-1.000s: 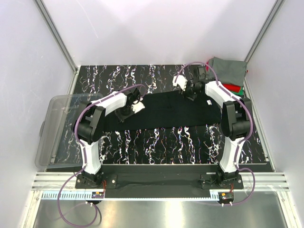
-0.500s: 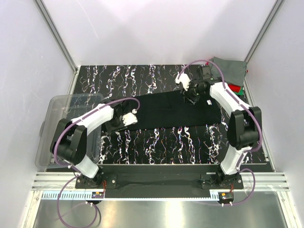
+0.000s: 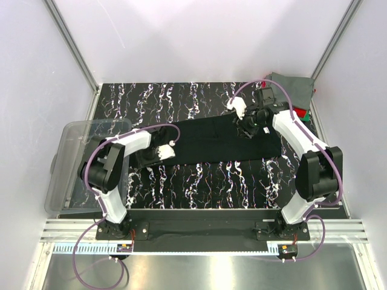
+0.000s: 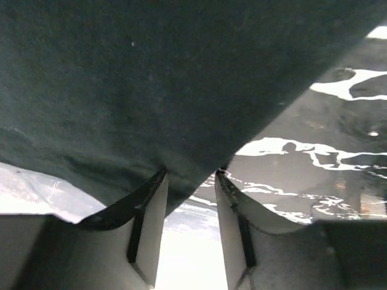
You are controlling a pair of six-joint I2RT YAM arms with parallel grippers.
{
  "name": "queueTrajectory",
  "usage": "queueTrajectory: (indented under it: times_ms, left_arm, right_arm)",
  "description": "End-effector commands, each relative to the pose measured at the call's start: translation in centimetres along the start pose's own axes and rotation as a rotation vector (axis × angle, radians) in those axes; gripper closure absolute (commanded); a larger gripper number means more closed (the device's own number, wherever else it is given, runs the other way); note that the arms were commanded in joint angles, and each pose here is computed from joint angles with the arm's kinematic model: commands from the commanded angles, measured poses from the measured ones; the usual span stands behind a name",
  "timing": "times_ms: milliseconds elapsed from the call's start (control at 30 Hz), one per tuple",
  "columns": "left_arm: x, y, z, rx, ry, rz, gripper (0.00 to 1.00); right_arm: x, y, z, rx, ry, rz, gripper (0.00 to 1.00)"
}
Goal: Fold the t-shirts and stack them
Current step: Fold the tshirt
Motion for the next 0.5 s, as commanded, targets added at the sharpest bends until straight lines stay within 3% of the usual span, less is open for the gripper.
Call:
queueTrajectory:
  times_ms: [0,100,133,467]
  left_arm:
    - [0.7,0.2,0.9,0.04,-0.02,-0.013,0.68]
    - [0.6,0.7,0.5,0.028,-0.022,0.003,0.85]
    - [0.6,0.7,0.2,0.023,-0.024,0.005,1.0]
    - [0.3,-3.1,-5.5,-0.075,0.15,-0.014,1.0]
  right_arm:
    - [-0.2,-0.9,0.3,-0.031,-0.006,0.028,0.57]
    - [-0.7,-0.1,0.3,-0.024,0.01,0.045,0.57]
    - [-0.7,0.1,0.3,-0.025,0.02,0.044,0.57]
    - [-2.5,3.0,-1.9,-0.066,0.133,0.159,0.57]
Point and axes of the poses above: each gripper's point midway between its finger pads, its own y axis out along the fingers, its own z axis along the line the jaws close on, x = y × z, the point moved 5 cm from there along -y, back along the fingers, and after that the axes turned 8 degrees about -y, right-handed, at the moved point
